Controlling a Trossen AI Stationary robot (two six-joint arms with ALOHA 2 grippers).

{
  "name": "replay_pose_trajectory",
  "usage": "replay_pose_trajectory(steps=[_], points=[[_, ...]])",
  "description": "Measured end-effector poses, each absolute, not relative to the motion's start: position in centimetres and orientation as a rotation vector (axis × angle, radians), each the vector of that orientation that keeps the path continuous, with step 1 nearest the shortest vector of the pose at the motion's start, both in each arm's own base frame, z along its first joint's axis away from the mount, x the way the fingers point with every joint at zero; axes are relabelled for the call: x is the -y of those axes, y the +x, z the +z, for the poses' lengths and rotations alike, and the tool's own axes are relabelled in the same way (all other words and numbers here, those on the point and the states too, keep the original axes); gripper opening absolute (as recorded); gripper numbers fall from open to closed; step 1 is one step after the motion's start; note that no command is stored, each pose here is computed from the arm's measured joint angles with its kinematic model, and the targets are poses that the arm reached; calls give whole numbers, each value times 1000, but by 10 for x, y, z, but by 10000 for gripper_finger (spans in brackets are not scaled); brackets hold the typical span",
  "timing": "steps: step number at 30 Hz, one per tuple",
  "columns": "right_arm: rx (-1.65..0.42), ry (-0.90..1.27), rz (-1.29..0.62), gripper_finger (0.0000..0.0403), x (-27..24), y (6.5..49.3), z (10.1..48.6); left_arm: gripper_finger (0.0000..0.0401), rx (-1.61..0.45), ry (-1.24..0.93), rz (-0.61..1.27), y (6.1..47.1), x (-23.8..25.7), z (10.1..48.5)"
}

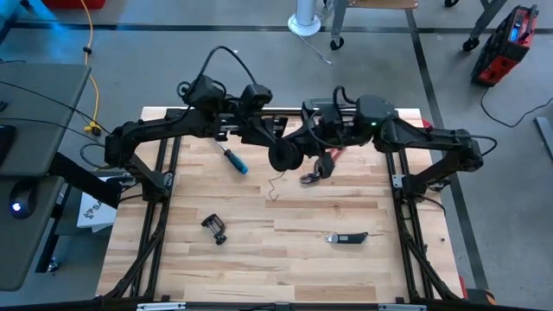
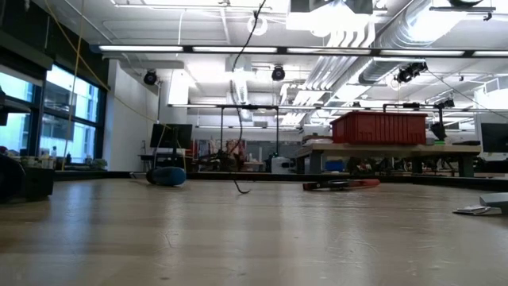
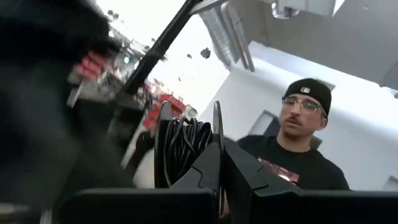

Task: Coil cords
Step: Coil the black wire onto the black spool

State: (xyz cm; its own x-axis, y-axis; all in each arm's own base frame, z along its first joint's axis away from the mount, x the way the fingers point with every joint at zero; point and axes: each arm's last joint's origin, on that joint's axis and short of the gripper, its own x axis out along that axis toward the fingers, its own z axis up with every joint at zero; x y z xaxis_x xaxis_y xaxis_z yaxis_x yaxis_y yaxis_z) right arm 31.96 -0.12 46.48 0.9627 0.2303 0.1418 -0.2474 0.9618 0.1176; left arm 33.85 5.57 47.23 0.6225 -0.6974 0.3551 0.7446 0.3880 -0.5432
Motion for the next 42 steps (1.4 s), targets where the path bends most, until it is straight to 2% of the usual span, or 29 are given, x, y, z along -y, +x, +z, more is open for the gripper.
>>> replay_pose_trajectory(steps=[9, 17, 20, 30, 42], points=[[215, 126, 230, 0, 0, 334, 463, 1, 205, -663, -886, 335, -57, 480], [257, 140, 121, 4, 3, 332, 467, 1, 303, -606, -969, 320, -53, 493], [279, 140, 98, 25, 4, 330, 470, 1, 346, -578, -985, 312, -52, 499], [236, 154, 25, 138, 6, 348, 455, 1, 448, -517, -925, 309, -53, 503], [156, 180, -3, 149, 7, 365, 435, 1, 508, -409, -950, 295, -54, 529]])
